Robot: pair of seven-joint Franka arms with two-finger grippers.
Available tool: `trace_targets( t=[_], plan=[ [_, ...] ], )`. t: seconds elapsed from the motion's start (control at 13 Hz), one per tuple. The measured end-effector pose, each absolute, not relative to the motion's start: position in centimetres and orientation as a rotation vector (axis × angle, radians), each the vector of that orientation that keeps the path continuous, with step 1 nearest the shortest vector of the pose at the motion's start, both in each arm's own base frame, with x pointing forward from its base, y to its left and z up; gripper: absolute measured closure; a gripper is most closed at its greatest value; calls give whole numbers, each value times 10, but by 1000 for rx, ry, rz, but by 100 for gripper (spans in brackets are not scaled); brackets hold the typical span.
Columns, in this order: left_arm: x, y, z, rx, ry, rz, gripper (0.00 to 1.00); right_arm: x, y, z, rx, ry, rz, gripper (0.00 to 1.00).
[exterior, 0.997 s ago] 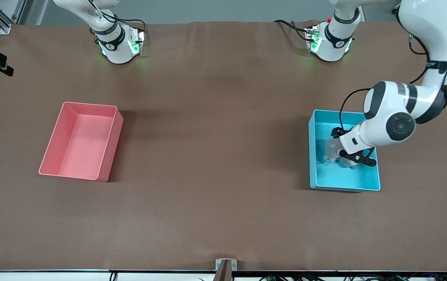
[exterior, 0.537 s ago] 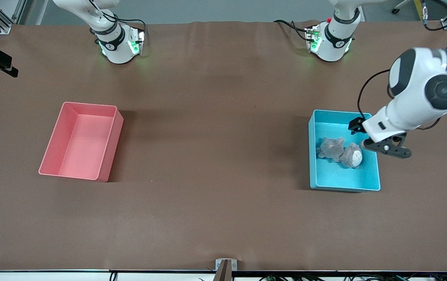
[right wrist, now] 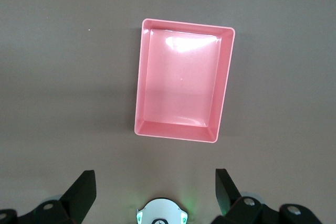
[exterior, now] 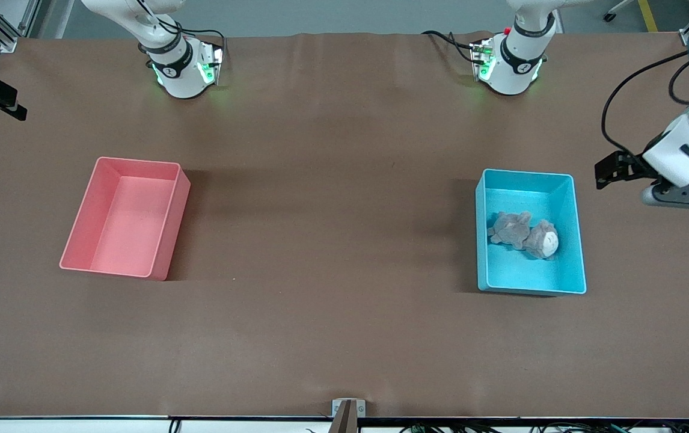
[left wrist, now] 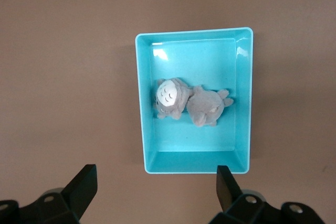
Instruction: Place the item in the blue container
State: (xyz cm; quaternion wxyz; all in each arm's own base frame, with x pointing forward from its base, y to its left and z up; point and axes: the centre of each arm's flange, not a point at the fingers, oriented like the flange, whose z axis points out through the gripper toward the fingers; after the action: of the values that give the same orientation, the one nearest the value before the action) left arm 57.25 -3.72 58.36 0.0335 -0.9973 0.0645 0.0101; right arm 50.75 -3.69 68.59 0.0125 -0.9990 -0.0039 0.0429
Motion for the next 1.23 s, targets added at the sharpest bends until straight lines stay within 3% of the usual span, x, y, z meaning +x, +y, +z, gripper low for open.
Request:
trace_targets(
  t=[0.54,1.23],
  plan=[
    [544,-1,648,-3111,171,-19,0,513,-38,689,-3119,-10,60,0],
    [551,-4,633,-3122,125,20,0,513,-38,689,-3118,-60,62,0]
  ],
)
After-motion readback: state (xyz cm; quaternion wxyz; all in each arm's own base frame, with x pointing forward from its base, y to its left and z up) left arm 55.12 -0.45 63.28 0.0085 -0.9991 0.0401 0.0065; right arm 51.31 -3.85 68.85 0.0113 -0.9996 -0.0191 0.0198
